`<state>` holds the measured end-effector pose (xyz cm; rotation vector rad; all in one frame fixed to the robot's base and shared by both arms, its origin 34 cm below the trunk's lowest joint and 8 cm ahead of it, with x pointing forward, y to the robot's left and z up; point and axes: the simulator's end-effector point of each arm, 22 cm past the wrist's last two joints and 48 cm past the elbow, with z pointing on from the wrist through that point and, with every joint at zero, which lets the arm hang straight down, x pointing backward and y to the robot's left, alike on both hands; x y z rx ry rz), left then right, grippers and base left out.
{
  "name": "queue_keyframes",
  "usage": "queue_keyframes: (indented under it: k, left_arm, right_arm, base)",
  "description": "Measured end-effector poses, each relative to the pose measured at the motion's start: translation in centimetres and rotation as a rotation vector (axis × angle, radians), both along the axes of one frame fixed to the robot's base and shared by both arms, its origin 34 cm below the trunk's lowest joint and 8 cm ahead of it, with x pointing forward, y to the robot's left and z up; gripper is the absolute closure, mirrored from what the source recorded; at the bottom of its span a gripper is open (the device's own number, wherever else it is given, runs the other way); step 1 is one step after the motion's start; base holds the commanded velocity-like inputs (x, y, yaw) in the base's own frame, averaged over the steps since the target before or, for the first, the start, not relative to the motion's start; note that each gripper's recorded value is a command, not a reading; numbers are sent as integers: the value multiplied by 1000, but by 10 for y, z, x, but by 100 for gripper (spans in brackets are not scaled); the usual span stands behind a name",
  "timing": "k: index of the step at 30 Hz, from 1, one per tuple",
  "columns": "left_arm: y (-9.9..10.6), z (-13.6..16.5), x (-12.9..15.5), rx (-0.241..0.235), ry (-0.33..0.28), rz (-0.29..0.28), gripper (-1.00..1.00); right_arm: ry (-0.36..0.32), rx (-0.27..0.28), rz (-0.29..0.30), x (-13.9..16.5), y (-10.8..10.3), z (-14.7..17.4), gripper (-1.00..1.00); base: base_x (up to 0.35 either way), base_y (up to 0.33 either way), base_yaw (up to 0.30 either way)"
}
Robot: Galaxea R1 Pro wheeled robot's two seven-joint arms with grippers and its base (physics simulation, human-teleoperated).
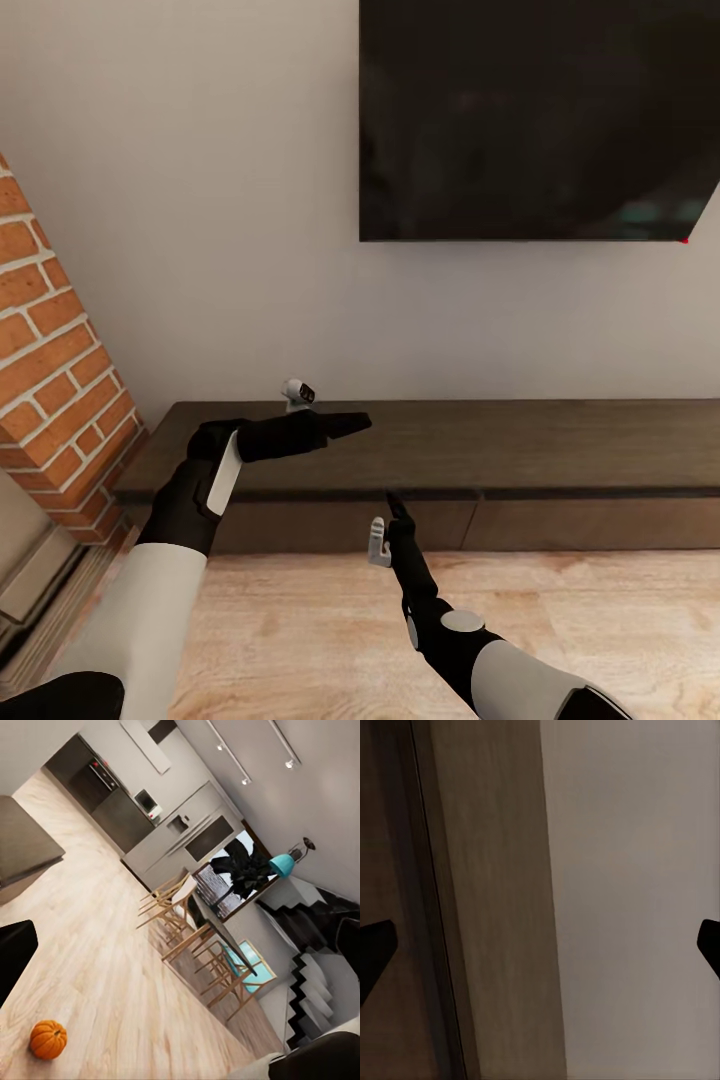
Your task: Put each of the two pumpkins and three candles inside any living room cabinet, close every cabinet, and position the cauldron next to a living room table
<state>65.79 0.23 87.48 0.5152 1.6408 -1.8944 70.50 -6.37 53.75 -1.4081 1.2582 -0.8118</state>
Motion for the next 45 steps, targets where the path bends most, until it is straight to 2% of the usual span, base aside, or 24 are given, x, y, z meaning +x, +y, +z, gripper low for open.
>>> queue_keyframes:
  k: [7, 10, 13, 16, 45]
  left_arm:
    - [-1, -15, -3, 0, 0, -2, -100]
    - [-1, -21, -5, -1, 0, -2, -100]
    - [-1, -27, -6, -1, 0, -2, -100]
    - [-1, -33, -7, -1, -1, -2, -100]
    - [-1, -97, -22, 0, 4, -2, -100]
  right_arm:
    - [-43, 0, -21, 3, -3, -3, -100]
    - [-72, 12, -61, 16, -14, 3, -100]
    - [-74, 48, -143, 29, -35, 5, -100]
    - [-71, 59, -166, 31, -41, -1, -100]
    - [-44, 53, -162, 11, -44, -75, -100]
  base:
    - [0, 0, 0]
    - [0, 0, 0]
    - [0, 0, 0]
    - [0, 0, 0]
    - [0, 0, 0]
